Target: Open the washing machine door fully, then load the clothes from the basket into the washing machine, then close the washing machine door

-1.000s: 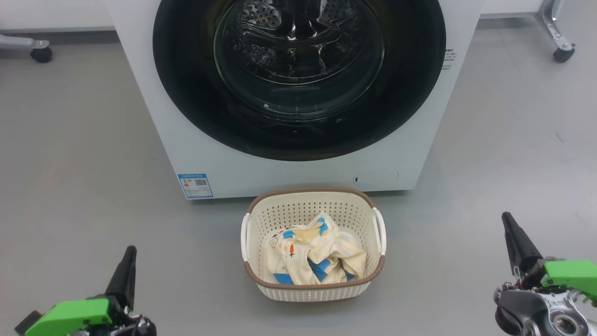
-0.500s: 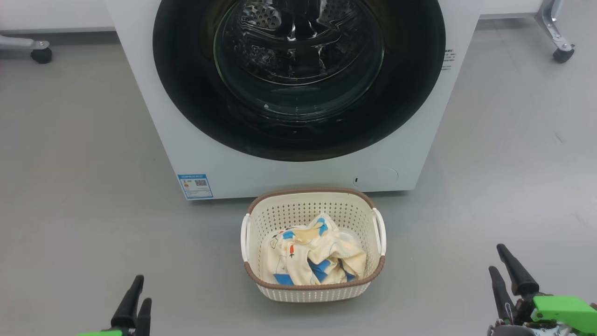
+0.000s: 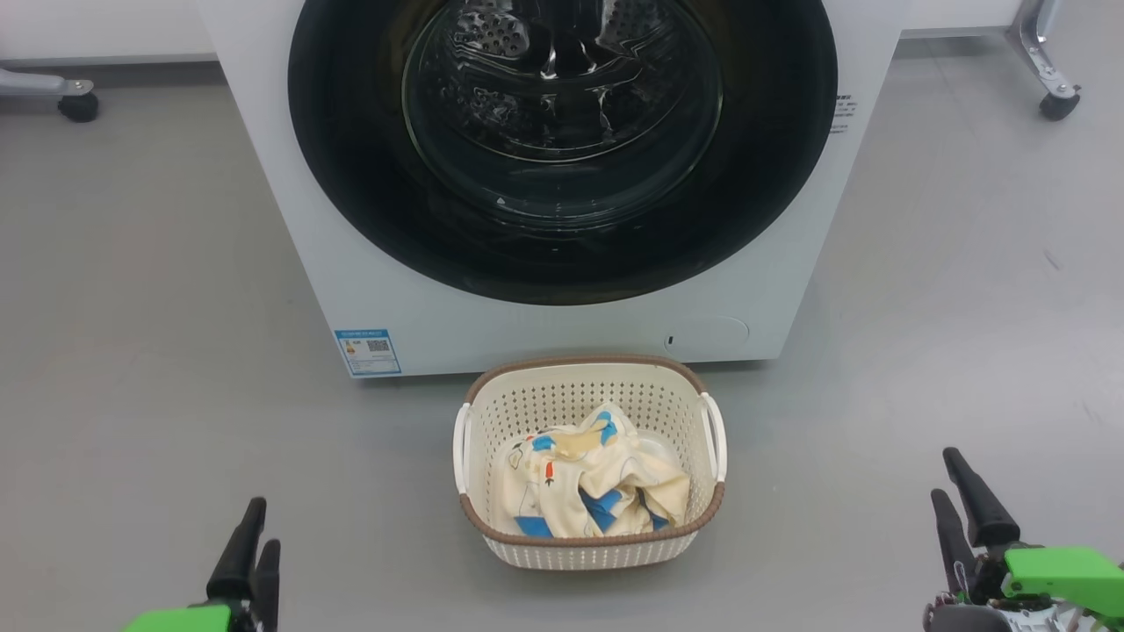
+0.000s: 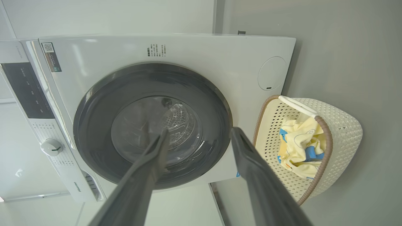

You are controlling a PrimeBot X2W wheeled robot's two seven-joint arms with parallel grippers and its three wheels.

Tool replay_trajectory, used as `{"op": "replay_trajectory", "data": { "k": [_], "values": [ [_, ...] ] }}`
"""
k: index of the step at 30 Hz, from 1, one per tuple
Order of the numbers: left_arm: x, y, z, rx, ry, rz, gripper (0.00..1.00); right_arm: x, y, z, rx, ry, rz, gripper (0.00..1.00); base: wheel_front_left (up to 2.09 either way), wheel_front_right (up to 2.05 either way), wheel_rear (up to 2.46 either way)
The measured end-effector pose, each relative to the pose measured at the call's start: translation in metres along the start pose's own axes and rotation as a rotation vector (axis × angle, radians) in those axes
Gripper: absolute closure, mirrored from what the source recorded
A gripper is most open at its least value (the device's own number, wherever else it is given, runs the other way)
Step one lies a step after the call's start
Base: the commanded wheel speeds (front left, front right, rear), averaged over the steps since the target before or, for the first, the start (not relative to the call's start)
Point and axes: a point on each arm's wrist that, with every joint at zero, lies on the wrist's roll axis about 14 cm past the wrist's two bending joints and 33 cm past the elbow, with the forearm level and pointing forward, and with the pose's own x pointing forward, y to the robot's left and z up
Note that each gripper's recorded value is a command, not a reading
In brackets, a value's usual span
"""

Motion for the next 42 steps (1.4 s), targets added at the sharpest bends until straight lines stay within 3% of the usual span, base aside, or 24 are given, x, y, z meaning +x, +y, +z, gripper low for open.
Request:
{"op": "replay_trajectory", "data": {
  "k": [13,32,42],
  "values": [
    [0.001,-0.005,0.004,0.094,-0.032,-0.002,0.00,0.000,0.003,0.002,-0.124,-0.007,0.006,0.00,0.00,0.00,0.00],
    [0.000,-0.018,0.002,0.612,-0.032,-0.009,0.00,0.002,0.017,0.006,-0.558,-0.012,0.033,0.00,0.00,0.00,0.00],
    [-0.003,-0.020,-0.002,0.833,-0.035,-0.011,0.00,0.002,0.024,0.014,-0.839,-0.035,0.047,0.00,0.00,0.00,0.00]
  ]
}}
